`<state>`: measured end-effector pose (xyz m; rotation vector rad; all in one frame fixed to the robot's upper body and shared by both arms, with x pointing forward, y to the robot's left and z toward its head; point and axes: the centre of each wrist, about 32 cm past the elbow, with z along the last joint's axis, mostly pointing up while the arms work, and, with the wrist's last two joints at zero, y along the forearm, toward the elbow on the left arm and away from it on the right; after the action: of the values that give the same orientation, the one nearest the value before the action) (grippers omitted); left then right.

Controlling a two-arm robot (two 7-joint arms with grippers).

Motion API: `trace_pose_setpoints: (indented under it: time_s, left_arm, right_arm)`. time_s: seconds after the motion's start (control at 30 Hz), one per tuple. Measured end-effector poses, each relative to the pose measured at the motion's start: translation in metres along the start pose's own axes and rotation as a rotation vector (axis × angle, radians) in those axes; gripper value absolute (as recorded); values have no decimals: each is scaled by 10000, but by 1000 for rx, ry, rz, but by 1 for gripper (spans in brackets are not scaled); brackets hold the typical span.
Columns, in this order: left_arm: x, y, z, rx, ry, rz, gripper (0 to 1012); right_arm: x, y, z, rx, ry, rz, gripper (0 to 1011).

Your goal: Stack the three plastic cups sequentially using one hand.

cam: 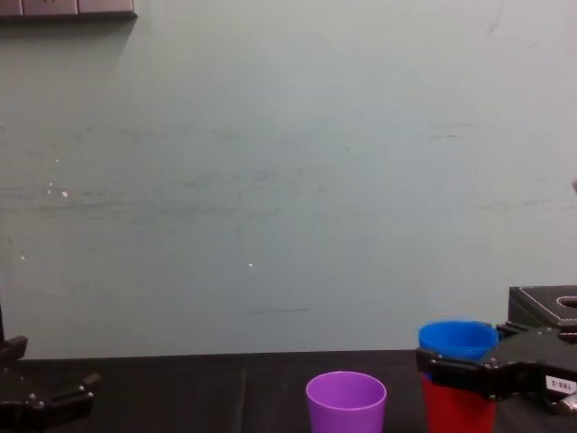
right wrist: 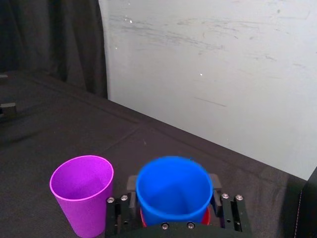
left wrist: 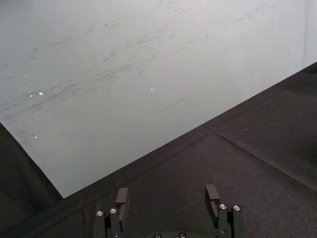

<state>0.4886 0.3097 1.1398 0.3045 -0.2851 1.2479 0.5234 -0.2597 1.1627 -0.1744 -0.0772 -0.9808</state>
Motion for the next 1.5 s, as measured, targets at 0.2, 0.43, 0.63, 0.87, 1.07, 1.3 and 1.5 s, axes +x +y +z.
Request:
trace_pose_setpoints:
  time_s: [0.2,0.43,0.63,0.87,1.07,1.3,1.5]
  left_arm:
    - [0,0,0,0,0,0,1005]
    - [0,0,0,0,0,0,1005]
    - [0,0,0,0,0,0,1005]
    - [0,0,0,0,0,0,1005]
    - [0,0,0,0,0,0,1005]
    - [0,0,0,0,0,0,1005]
    - [0,0,0,0,0,0,1005]
  right_arm:
    - [1,-1,2,0,0,0,990]
    - [2,-1,3,0,0,0,1000]
    - [1,-1,3,0,1,0,1000]
    - [-32,-59,68,22,-32,-12,1000]
    - [-66,-187,133,39,-38,-9,1000]
    - [-164,-432,150,32,-10,50,1000]
    - [-267,-597,91,26,8,98,1000]
